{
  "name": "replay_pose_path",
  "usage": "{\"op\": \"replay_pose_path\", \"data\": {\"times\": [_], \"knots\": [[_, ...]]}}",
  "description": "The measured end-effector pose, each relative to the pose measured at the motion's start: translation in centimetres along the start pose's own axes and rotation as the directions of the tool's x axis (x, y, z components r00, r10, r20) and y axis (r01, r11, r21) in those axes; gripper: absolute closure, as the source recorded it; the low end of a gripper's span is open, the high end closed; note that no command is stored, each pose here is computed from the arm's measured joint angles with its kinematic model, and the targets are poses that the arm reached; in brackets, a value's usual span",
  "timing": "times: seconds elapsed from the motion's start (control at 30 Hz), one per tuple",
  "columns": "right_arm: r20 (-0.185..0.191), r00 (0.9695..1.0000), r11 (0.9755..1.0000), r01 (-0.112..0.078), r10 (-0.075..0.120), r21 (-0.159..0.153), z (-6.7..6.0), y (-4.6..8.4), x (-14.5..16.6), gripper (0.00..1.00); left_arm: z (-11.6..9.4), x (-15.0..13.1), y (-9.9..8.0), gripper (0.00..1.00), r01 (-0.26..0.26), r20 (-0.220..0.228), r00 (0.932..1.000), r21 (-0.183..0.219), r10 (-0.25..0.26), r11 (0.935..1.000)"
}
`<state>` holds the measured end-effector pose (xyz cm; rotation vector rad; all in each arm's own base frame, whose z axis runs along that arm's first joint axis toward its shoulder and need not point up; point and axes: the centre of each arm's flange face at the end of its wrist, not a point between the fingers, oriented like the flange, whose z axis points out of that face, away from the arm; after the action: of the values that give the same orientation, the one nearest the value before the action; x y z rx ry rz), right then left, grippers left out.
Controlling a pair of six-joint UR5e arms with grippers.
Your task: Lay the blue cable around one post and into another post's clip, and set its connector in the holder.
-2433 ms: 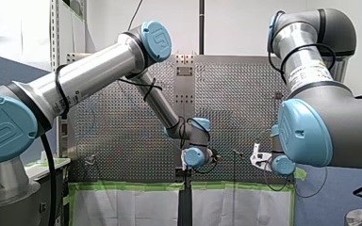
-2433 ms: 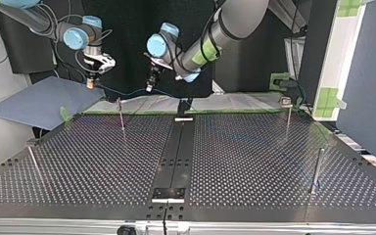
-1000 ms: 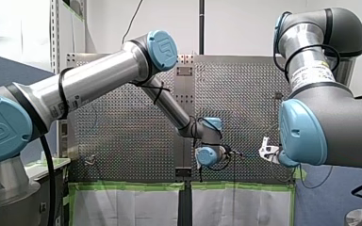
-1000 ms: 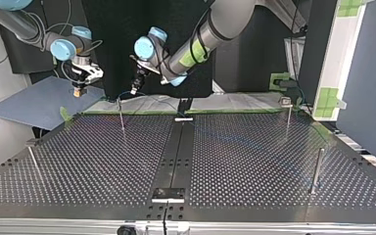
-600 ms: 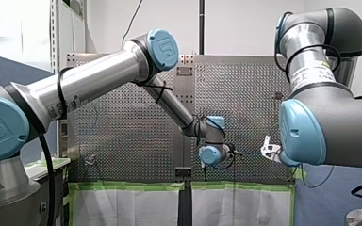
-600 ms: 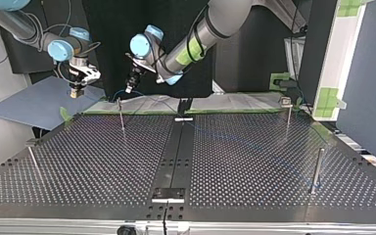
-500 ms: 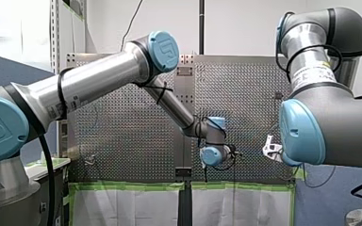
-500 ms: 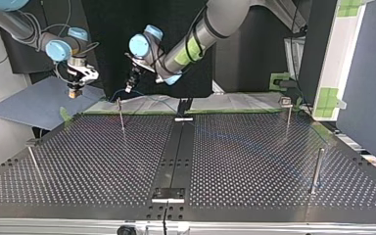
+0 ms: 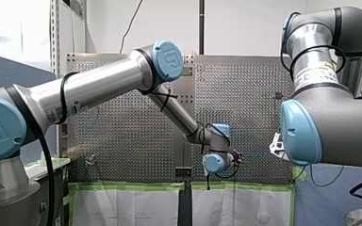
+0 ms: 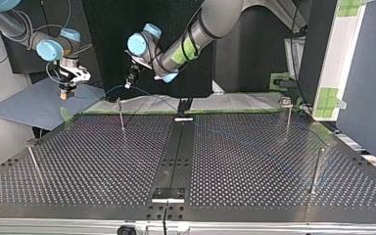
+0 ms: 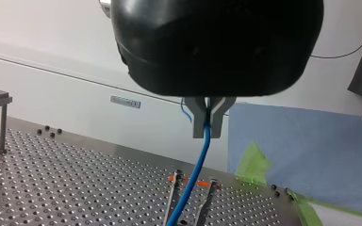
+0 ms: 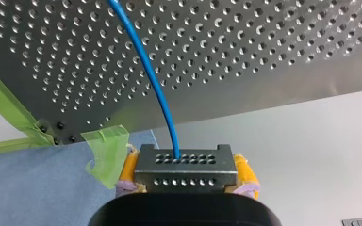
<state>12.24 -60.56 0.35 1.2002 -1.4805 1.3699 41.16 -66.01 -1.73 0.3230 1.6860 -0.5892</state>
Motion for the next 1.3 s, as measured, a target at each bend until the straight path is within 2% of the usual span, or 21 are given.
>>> {"op": "replay_pose_path", "data": {"times": [0.13, 0.47, 0.6, 0.83, 1.0, 1.3], "knots": [[0.002, 1.0000, 1.0000, 0.002, -0.002, -0.001, 0.1, 0.4, 0.1, 1.00, 0.3, 0.0, 0.1, 1.00, 0.007, 0.004, 1.0000, 0.002, -0.007, 1.0000], [0.013, 0.9999, 0.9996, 0.009, -0.010, 0.026, 0.0, -0.2, -0.1, 1.00, 1.1, -0.4, 0.9, 1.00, 0.024, 0.014, 0.9996, -0.008, -0.024, 0.9997], [0.013, 0.9998, 0.9987, 0.015, -0.015, 0.049, 0.0, -0.8, -0.2, 1.00, 1.2, -0.5, 1.1, 1.00, 0.029, 0.015, 0.9995, -0.006, -0.029, 0.9996], [0.016, 0.9992, 0.9964, 0.036, -0.037, 0.077, -0.2, -1.7, -0.5, 1.00, 1.5, 0.3, 1.6, 1.00, 0.032, 0.005, 0.9995, -0.011, -0.032, 0.9994], [0.018, 0.9990, 0.9961, 0.038, -0.040, 0.079, -0.2, -1.8, -0.6, 1.00, 1.6, 1.9, 1.9, 1.00, 0.029, -0.016, 0.9994, -0.017, -0.029, 0.9994], [0.009, 0.9994, 0.9968, 0.034, -0.034, 0.072, -0.1, -1.4, -0.4, 1.00, 2.6, 1.5, 3.4, 1.00, 0.044, -0.005, 0.9990, -0.031, -0.044, 0.9985]]}}
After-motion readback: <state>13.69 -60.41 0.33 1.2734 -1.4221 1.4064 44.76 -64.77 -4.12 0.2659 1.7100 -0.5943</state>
